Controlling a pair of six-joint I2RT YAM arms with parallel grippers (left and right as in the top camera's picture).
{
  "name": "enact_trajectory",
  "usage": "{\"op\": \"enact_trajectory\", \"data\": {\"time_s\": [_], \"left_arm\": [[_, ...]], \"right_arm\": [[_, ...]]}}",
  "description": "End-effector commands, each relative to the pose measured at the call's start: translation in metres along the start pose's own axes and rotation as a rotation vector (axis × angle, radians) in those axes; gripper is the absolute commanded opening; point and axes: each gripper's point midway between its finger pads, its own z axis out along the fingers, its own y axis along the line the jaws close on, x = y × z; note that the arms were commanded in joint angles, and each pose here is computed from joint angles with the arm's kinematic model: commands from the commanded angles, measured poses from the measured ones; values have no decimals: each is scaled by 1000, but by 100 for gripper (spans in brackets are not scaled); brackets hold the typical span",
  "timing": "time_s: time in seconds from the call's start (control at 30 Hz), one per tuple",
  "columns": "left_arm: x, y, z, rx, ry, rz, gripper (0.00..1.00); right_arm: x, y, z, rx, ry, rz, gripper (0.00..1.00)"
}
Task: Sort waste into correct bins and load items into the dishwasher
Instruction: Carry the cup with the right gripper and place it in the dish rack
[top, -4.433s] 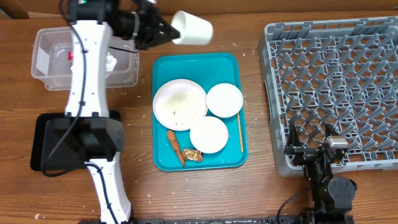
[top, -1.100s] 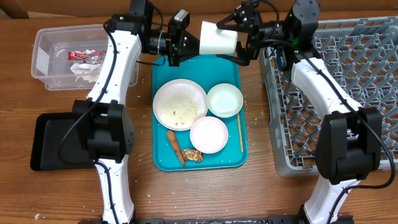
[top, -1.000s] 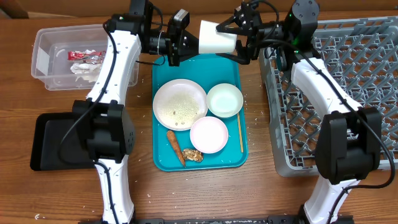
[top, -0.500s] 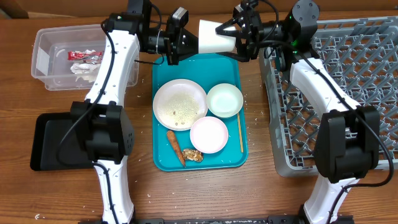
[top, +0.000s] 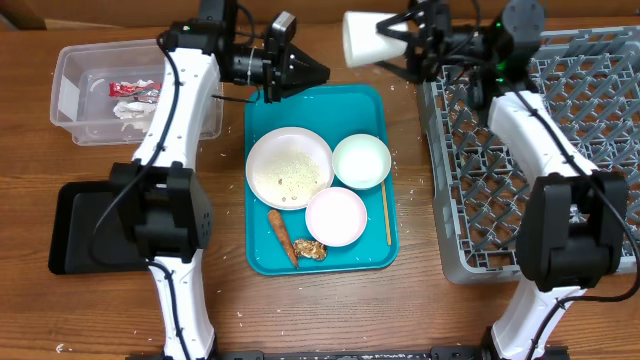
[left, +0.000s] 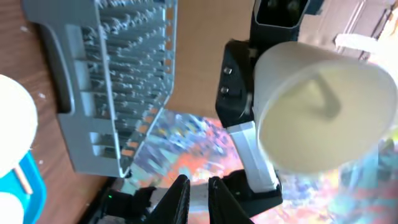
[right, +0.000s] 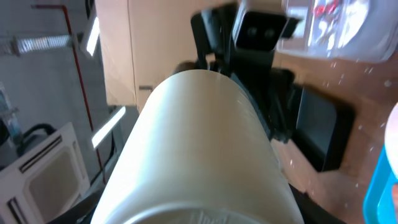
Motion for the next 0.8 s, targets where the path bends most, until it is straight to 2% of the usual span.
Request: {"op": "enact_trajectory", "data": {"time_s": [0.0,0.2,0.37,0.5,0.67,0.77], "left_arm": [[-10,15,-9,-96,-61,-9,15],[-17,24,-20,-141,-105,-30,15],[-20,31,-22,-185,-126,-32,15],[-20,32,-22,-187,-127,-32,16],[-20,32,-21,-187,-125,-34,16],[-20,32,-21,-186,-125,-35,16]], "right_arm": [[-11,17,-18,-13,-68,-73,50],[-37,21,-94,6,-224,-131,49],[-55,24,-200,44,-438,-202,48],[-56,26,-257,78,-556,-266,43],[-54,30,-330,120,-732,-332,42],[-54,29,-355,143,-809,-357,41]]}}
